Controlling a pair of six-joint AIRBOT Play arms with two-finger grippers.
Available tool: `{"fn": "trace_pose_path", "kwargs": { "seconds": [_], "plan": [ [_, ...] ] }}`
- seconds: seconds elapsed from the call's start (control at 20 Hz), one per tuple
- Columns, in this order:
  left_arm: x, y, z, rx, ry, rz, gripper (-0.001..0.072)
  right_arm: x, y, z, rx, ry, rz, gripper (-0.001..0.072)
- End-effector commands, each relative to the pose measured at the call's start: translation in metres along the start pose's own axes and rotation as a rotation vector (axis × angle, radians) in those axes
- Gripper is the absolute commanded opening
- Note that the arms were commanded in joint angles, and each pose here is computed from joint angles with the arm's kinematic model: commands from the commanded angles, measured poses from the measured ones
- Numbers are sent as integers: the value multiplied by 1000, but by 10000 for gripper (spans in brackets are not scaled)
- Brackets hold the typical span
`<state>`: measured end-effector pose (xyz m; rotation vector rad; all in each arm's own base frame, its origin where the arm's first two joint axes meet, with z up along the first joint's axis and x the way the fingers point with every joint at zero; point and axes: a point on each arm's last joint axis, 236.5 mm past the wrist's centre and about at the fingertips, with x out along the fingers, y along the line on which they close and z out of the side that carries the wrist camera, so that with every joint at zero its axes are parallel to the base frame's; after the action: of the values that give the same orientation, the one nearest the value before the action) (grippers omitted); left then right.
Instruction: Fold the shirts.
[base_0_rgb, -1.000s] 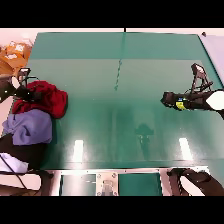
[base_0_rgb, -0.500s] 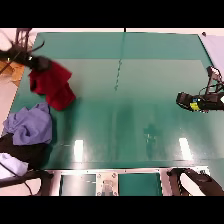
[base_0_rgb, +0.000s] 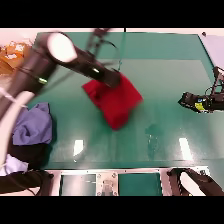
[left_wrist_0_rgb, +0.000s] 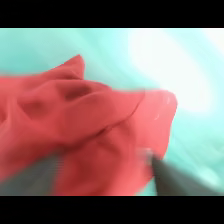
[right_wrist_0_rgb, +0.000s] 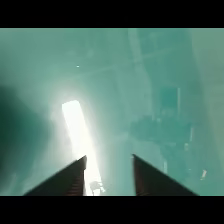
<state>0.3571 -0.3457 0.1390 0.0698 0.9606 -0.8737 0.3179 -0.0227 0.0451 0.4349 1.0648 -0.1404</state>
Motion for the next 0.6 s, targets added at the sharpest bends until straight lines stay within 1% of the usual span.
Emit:
{"fn": "trace_pose_path", "kwargs": {
  "seconds": [0.0, 0.1, 0.2, 0.3, 0.35, 0.4, 0.45, 0.55],
  "plan": [
    [55, -32, -32, -34, 120, -78, 677, -2, 15, -10, -16, 44, 66, 429],
    [41, -1, -29, -74, 125, -40, 677, -3, 13, -22, -25, 94, 59, 429],
    [10, 50, -26, -159, 123, 14, 677, -2, 12, -33, -39, 136, 58, 429],
    [-16, 102, -39, -264, 151, 66, 676, 9, 17, -54, -46, 196, 106, 432],
    [-23, 126, -51, -321, 166, 87, 677, 19, 24, -72, -40, 237, 155, 501],
    [-26, 149, -64, -385, 174, 105, 677, 29, 30, -89, -27, 276, 202, 534],
    [-25, 168, -78, -444, 178, 115, 676, 41, 35, -103, -12, 303, 243, 534],
    [-8, 195, -112, -552, 183, 132, 677, 69, 31, -123, -1, 332, 262, 534]
  ]
}}
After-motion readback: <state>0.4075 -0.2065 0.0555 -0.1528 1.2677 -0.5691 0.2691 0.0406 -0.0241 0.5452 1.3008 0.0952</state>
